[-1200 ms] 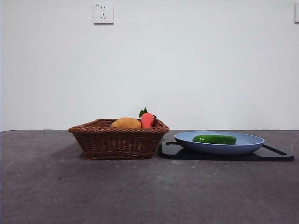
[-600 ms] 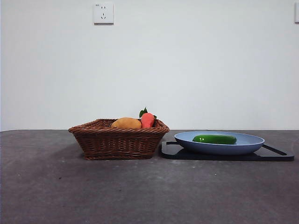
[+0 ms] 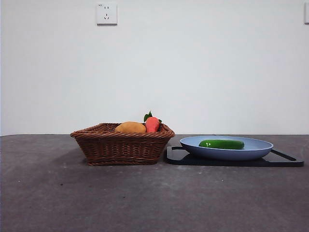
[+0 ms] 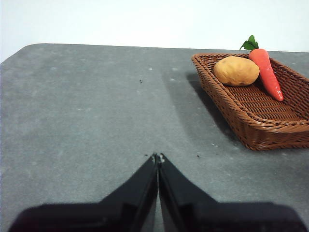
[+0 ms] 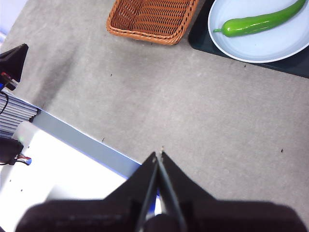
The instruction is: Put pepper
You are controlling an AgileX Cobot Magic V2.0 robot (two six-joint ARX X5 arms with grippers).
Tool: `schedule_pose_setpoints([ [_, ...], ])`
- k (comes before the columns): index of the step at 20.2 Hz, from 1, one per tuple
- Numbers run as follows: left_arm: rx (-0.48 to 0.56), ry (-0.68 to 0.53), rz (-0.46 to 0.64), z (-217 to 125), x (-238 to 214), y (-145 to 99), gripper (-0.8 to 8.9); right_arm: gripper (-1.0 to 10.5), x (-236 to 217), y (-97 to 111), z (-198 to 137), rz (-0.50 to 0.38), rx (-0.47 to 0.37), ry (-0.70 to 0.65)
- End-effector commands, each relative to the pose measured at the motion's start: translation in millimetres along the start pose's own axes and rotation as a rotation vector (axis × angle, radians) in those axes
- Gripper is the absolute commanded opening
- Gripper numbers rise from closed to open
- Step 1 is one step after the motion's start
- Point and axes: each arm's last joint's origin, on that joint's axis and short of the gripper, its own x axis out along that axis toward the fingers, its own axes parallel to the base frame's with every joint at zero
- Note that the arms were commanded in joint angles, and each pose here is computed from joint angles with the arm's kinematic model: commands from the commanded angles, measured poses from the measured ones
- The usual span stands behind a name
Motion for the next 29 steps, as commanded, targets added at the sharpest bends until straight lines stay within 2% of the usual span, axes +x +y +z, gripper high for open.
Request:
schedule_pose_setpoints([
  [1, -0.009, 0.0, 0.002, -2.5, 0.7, 0.5, 0.08, 0.1, -3.2, 1.8, 1.0, 0.002, -0.01, 0.002],
  [3, -0.009, 0.0, 0.002, -2.5, 0.7, 0.5, 0.08, 0.1, -3.2, 1.8, 1.1, 0.002, -0.014, 0.001],
  [6, -0.009, 0.0, 0.002, -2.5, 0.7, 0.5, 0.08, 0.1, -4.7, 1.0, 4.9, -0.021, -0.087, -0.053],
  [10, -0.009, 0.0, 0.002, -2.5, 0.7, 0.5, 0.08, 0.1, -18.8, -0.9, 5.1, -0.113, -0.196, -0.415],
  [14, -0.009, 0.0, 0.002, -2.5, 0.7, 0.5, 0.08, 0.1, 4.0, -14.9, -19.8, -0.177, -0.285, -0.645],
  [15, -0.009, 0.0, 0.002, -2.5, 0.7, 0.5, 0.08, 0.1, 14.7, -21.1, -28.5, -0.217, -0.3, -0.696],
  [17, -0.009, 0.0, 0.002, -2.5, 0.7, 0.5, 0.08, 0.1, 36.2, -33.3, -45.1, -0.274, -0.305, -0.776],
  [21, -0.009, 0.0, 0.002, -2.5, 0.7, 0.5, 0.08, 0.1, 65.1, -47.6, -69.3, -0.278, -0.3, -0.848],
  [29, -0.009, 0.0, 0.002, -2.5, 0.7, 0.5, 0.08, 0.1, 111.1, -74.1, -113.6, -0.389, -0.142, -0.891],
])
